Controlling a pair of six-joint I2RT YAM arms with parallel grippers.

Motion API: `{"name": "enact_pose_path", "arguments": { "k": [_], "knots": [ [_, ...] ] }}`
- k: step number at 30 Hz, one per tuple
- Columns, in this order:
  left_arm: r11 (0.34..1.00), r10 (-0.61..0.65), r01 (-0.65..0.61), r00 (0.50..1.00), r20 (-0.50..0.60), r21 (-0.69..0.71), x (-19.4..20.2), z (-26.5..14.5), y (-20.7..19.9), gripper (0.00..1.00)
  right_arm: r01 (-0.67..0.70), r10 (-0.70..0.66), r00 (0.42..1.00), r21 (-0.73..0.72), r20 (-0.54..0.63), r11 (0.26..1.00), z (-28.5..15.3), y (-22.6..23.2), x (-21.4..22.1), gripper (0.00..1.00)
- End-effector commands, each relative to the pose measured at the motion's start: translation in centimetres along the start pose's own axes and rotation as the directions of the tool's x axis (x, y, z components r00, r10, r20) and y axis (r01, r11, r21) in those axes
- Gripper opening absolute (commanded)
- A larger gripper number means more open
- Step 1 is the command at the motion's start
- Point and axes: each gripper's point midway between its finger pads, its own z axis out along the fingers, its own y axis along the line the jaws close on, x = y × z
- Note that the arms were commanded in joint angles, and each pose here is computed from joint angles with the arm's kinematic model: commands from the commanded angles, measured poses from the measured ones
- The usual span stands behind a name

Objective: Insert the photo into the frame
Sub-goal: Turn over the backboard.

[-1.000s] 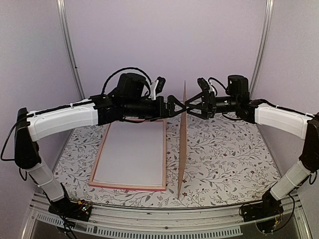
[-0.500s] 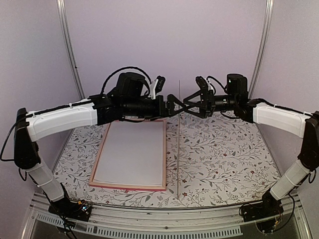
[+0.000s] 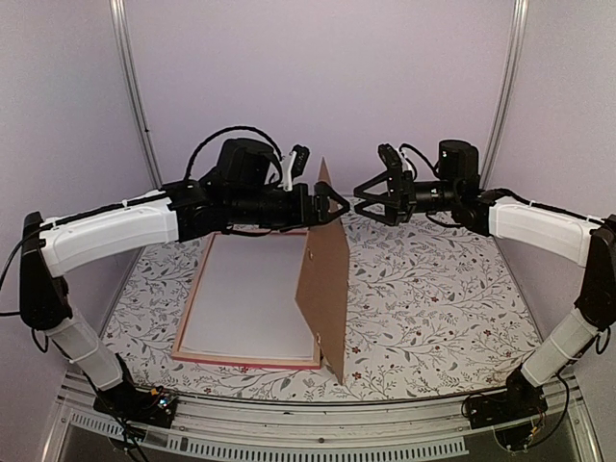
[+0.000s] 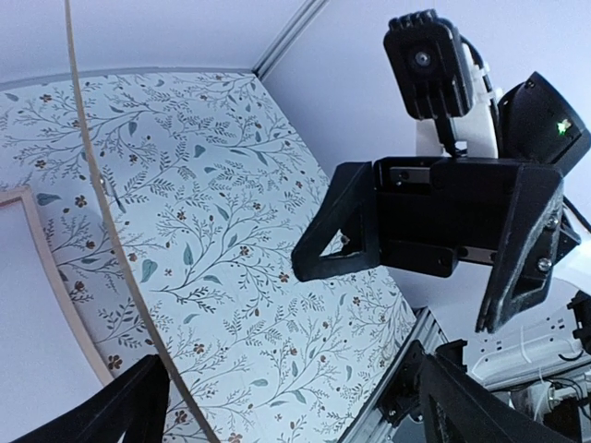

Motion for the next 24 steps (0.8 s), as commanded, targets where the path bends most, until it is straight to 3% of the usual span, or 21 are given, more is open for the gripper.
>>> {"name": "enact_pose_path", "arguments": {
  "k": [1, 16, 24],
  "knots": [
    [0.995, 0.046, -0.041, 0.998, 0.051, -0.092, -1.2, -2.6, 0.9, 0.95, 0.005, -0.005, 1.0, 0.006, -0.001, 1.0, -0.3, -0.6, -0.2, 0.87],
    [0.969, 0.04, -0.036, 0.999, 0.01, -0.246, 1.2, -3.0, 6.3, 0.64, -0.054, 0.053, 0.999, 0.067, 0.012, 0.996, -1.8, -4.2, 1.2, 0.87],
    [0.957, 0.035, -0.031, 0.999, 0.011, -0.289, 1.6, -3.8, 7.7, 0.61, -0.068, 0.067, 0.998, 0.084, 0.017, 0.994, -2.3, -5.3, 1.6, 0.87]
  ]
}}
